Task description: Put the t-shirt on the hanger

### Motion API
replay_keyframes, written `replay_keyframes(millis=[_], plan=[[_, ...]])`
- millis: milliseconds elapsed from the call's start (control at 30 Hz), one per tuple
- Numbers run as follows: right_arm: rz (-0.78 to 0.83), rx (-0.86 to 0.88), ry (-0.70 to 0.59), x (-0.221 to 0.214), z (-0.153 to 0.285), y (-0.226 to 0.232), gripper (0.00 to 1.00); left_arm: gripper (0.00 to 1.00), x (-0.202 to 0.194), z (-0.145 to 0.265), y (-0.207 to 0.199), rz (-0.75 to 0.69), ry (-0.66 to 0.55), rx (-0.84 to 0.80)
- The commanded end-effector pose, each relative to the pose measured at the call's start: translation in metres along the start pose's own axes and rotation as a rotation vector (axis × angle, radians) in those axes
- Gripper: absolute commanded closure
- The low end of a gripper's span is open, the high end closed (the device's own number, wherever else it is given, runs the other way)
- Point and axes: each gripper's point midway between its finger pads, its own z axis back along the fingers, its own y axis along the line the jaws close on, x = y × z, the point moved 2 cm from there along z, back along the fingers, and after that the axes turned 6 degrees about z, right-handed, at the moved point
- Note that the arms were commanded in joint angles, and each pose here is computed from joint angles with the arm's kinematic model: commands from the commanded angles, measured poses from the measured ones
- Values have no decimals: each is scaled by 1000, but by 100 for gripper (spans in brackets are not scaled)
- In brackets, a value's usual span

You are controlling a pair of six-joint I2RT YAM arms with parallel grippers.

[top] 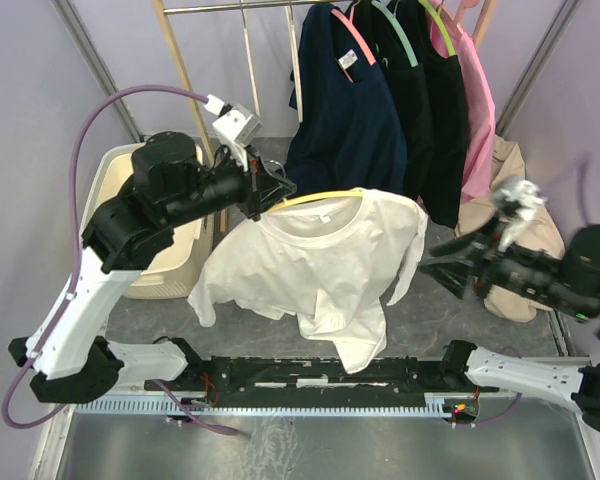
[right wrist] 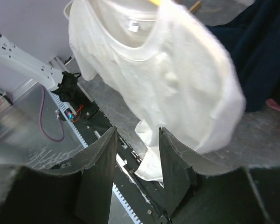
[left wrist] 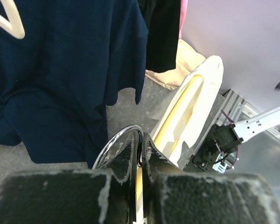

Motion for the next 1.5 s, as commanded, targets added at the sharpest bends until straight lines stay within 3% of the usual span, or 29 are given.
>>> replay_keyframes(millis=[0,200,533,1033,1100,1200,1467], plan=[[0,128,1,10,-65,28,50,97,39,-6,-13,-12,-115,-45],[-23,120,-71,18,-120,33,50,97,41,-25,-13,15,-93,-50],[-25,16,-139,18,-169,30,50,97,40,-39,-10,55,-87,-42],[26,15,-104,22,-220,51,49,97,40,-43,-11,76,-95,-52],[30,22,-107,23,-224,55,53,97,40,-43,-11,78,-96,-52],[39,28,-105,23,-229,61,68,97,41,-42,-12,79,-99,-55],[53,92,-101,22,-242,86,88,97,45,-41,-14,87,-113,-65]])
